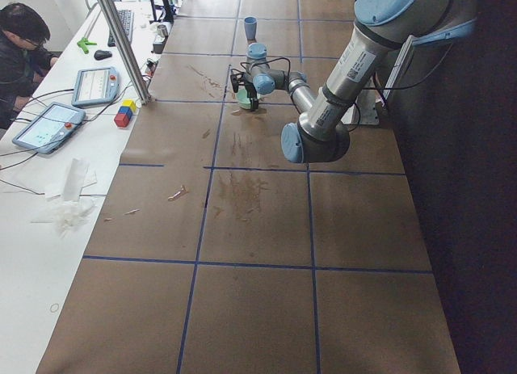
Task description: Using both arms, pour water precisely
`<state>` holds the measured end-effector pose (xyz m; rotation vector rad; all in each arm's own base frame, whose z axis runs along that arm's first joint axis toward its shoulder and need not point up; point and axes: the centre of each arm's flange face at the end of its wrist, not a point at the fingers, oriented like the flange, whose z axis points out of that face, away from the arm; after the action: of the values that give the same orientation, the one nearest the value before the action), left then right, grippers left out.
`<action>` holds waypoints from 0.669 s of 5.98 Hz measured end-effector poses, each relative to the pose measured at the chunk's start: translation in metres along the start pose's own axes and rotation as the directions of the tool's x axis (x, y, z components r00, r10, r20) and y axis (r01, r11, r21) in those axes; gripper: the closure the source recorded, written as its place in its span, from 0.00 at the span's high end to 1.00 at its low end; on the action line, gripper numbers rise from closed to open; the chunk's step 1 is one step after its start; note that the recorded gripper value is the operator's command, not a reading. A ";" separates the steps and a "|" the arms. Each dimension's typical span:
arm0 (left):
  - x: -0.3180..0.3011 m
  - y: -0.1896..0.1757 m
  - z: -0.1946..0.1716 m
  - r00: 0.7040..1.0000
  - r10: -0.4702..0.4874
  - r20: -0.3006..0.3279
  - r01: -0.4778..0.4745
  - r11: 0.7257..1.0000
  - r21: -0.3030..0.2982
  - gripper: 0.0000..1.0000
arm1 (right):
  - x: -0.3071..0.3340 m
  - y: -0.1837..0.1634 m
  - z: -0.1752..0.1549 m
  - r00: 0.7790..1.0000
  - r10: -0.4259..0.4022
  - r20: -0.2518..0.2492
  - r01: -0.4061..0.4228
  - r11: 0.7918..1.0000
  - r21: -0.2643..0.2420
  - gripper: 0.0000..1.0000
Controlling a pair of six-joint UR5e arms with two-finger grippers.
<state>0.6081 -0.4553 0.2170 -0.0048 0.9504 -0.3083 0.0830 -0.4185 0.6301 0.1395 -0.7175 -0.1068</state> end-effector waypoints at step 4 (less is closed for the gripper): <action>0.001 0.002 0.002 1.000 0.010 -0.005 -0.010 1.000 -0.002 0.00 | 0.000 0.000 0.000 1.000 0.000 -0.002 0.000 1.000 0.000 1.00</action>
<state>0.6107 -0.4540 0.2166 -0.0015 0.9550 -0.2986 0.0831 -0.4187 0.6301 0.1399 -0.7152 -0.1069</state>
